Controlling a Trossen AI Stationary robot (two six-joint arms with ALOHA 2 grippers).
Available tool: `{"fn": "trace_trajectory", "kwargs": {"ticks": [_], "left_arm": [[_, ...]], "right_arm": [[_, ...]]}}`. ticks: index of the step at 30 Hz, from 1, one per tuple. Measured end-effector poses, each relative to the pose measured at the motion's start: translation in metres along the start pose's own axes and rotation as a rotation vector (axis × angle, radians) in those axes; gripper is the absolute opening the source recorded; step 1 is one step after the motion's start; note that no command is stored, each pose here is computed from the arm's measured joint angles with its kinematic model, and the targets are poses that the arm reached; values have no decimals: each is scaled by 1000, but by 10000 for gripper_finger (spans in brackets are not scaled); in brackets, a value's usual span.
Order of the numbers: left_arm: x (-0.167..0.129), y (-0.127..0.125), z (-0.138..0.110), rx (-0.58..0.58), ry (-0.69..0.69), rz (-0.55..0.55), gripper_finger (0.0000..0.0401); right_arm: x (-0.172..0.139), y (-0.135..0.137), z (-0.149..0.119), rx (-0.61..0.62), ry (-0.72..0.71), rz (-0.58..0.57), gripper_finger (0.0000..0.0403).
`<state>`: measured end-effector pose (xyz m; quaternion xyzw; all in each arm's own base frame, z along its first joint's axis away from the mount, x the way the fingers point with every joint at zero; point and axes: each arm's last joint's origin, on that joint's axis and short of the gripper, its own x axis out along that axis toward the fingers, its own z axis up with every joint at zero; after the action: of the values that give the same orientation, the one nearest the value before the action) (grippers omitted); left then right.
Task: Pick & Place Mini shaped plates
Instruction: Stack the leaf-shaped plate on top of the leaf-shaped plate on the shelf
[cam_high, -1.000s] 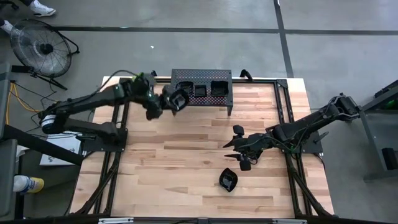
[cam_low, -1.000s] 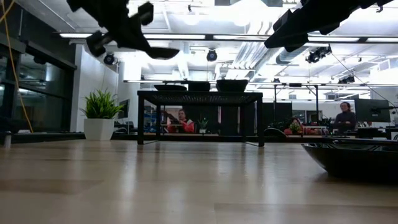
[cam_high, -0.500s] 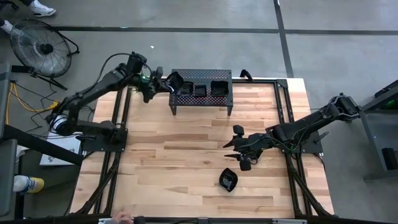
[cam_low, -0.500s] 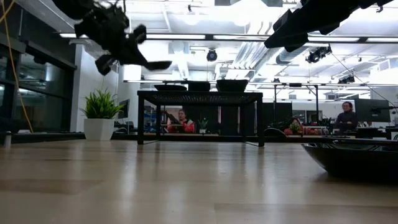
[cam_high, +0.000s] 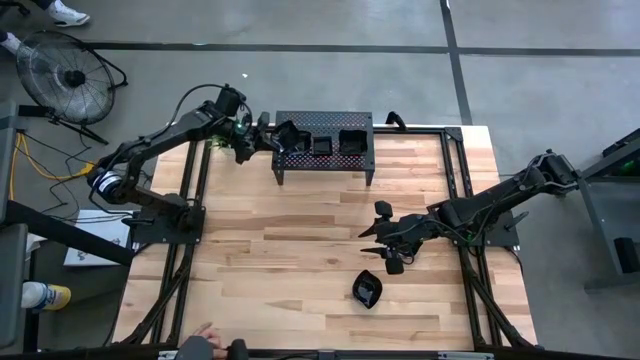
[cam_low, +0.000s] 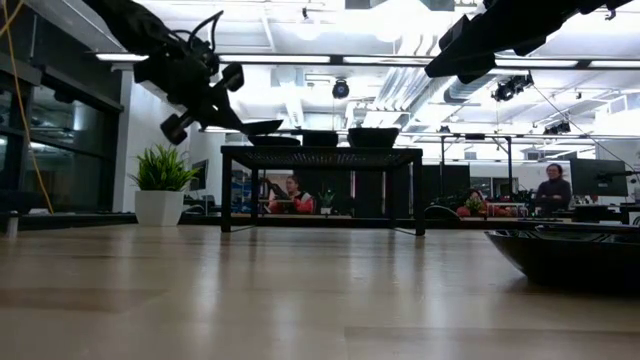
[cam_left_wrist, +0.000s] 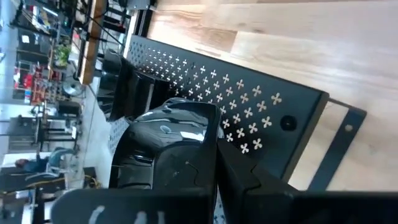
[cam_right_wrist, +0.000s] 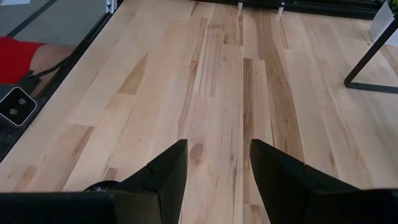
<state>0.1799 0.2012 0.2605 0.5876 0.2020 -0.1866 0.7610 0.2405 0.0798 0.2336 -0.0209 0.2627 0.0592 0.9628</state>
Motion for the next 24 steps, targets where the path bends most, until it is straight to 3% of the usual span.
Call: {"fn": "trace_trajectory", "kwargs": {"ticks": [13, 16, 24], "left_arm": [[-19, 45, 8, 47, -168, 79, 0], [-18, 55, 3, 21, -208, 36, 0], [2, 60, -23, -51, -230, -204, 0]], "right_arm": [[0, 0, 0, 0, 0, 1, 169], [0, 0, 0, 0, 0, 0, 169], [0, 0, 0, 0, 0, 0, 169]]}}
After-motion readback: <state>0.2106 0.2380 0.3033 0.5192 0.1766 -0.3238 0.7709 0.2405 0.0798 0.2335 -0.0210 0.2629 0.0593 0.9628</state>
